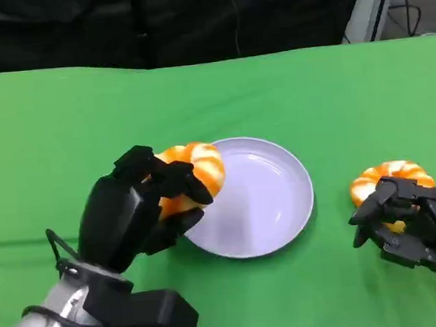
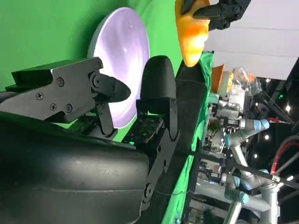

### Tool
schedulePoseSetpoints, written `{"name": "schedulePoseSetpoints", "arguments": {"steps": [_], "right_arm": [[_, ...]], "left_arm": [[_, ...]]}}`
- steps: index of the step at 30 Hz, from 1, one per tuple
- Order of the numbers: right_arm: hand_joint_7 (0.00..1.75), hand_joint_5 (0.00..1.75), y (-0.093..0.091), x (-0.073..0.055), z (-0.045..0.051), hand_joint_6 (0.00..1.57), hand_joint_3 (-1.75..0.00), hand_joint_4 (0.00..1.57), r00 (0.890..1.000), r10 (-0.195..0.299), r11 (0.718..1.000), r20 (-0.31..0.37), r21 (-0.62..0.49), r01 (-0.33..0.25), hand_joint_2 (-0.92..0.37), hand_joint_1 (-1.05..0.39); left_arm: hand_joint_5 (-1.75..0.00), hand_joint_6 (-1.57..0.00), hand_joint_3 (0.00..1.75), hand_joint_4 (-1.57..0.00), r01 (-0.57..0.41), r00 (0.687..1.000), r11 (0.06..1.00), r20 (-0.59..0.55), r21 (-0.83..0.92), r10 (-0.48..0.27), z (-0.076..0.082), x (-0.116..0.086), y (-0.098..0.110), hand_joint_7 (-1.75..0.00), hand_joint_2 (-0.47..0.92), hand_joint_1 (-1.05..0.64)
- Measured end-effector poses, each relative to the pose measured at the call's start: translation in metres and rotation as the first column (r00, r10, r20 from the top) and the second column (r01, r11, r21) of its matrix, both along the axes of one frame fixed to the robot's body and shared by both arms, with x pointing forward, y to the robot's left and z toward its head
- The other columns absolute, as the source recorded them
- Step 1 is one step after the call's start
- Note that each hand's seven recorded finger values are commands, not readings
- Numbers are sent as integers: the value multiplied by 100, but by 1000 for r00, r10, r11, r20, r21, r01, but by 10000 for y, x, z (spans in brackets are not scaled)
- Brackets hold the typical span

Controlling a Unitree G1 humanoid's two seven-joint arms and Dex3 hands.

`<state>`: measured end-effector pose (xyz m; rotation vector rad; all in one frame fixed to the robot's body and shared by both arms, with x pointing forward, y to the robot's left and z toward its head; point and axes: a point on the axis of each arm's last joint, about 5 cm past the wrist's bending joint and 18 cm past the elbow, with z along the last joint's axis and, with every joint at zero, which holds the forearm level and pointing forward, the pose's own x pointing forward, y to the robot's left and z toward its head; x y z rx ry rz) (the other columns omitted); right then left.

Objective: Grasp the bread from the table and place it into the plate.

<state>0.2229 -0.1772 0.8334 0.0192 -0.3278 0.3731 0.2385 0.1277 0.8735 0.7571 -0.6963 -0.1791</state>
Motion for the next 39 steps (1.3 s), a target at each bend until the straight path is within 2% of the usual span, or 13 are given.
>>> {"name": "schedulePoseSetpoints", "arguments": {"steps": [9, 14, 35, 39], "right_arm": [[94, 139, 17, 0, 2, 94, -70, 85, 1000, -9, 1000, 6, 2, 9, -78, 7], [94, 139, 24, -4, -4, 94, -70, 85, 1000, -18, 1000, -1, -3, 18, -79, 6], [96, 140, 37, -17, -28, 92, -71, 83, 1000, -24, 1000, -17, -12, 23, -80, 9], [94, 136, 40, -9, -23, 92, -67, 85, 999, -31, 999, -16, -11, 31, -83, 9]], "left_arm": [[-163, -78, 35, -67, 38, 999, 999, 3, -7, -38, 30, 50, -115, -114, 83, -9], [-167, -75, 33, -66, 62, 998, 998, 12, 5, -62, 45, 66, -177, -118, 85, -9], [-164, -74, 35, -66, 121, 993, 992, 10, 16, -121, 88, 148, -316, -118, 83, -7], [-166, -73, 34, -65, 149, 989, 989, -20, 25, -148, 73, 195, -404, -118, 83, -7]]}}
